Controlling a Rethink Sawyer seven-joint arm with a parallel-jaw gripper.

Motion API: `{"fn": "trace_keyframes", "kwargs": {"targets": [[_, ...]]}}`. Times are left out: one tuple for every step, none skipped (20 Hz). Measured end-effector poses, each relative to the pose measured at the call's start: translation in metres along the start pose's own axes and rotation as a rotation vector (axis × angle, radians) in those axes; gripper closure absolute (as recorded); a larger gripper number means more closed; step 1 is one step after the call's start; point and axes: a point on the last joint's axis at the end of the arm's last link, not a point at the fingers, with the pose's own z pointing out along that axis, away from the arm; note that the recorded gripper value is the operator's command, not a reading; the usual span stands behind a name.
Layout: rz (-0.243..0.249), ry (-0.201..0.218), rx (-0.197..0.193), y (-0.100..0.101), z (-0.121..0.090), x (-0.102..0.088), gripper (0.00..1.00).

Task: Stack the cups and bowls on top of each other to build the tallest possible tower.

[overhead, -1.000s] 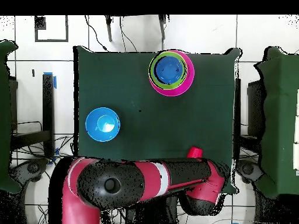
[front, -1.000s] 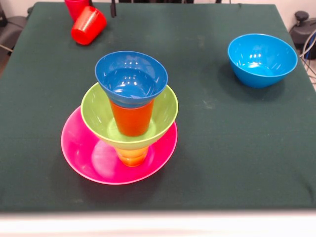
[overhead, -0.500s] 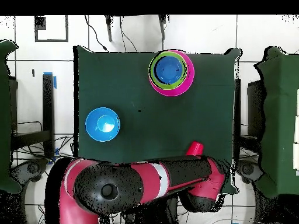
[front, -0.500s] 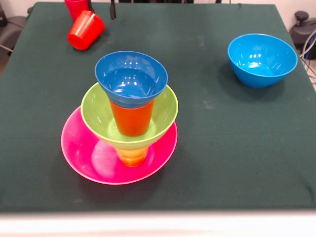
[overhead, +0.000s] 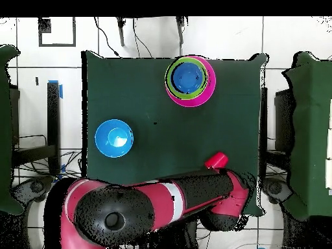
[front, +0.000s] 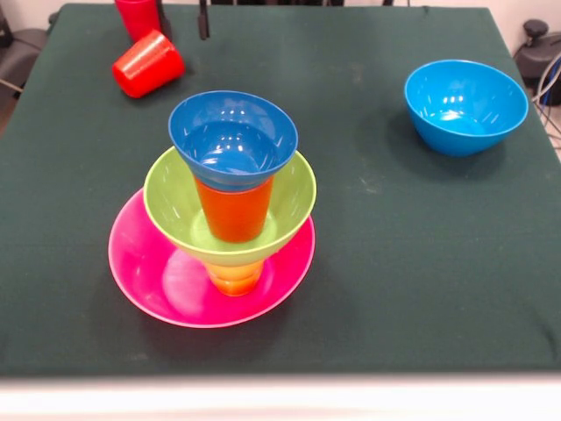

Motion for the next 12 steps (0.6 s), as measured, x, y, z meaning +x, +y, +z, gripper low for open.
{"fn": "trace_keyframes", "kwargs": {"targets": [[-0.003, -0.004, 0.000, 0.000, 0.000, -0.002, 0.00], [-0.012, -0.013, -0.002, 0.001, 0.000, -0.008, 0.00], [-0.016, -0.017, -0.002, 0.002, 0.000, -0.010, 0.00], [-0.019, -0.022, -0.003, 0.002, 0.000, -0.013, 0.00], [-0.022, -0.026, -0.003, 0.002, 0.000, -0.015, 0.00], [-0.023, -0.028, -0.003, 0.002, -0.001, -0.016, 0.00], [-0.021, -0.034, 0.000, 0.002, 0.000, -0.018, 0.00], [-0.014, -0.042, 0.004, 0.002, 0.002, -0.019, 0.00], [-0.006, -0.050, 0.009, 0.002, 0.003, -0.021, 0.00], [0.009, -0.065, 0.020, 0.002, 0.007, -0.023, 0.00], [0.021, -0.075, 0.028, 0.002, 0.009, -0.025, 0.00], [0.037, -0.092, 0.039, 0.002, 0.013, -0.028, 0.00]]}}
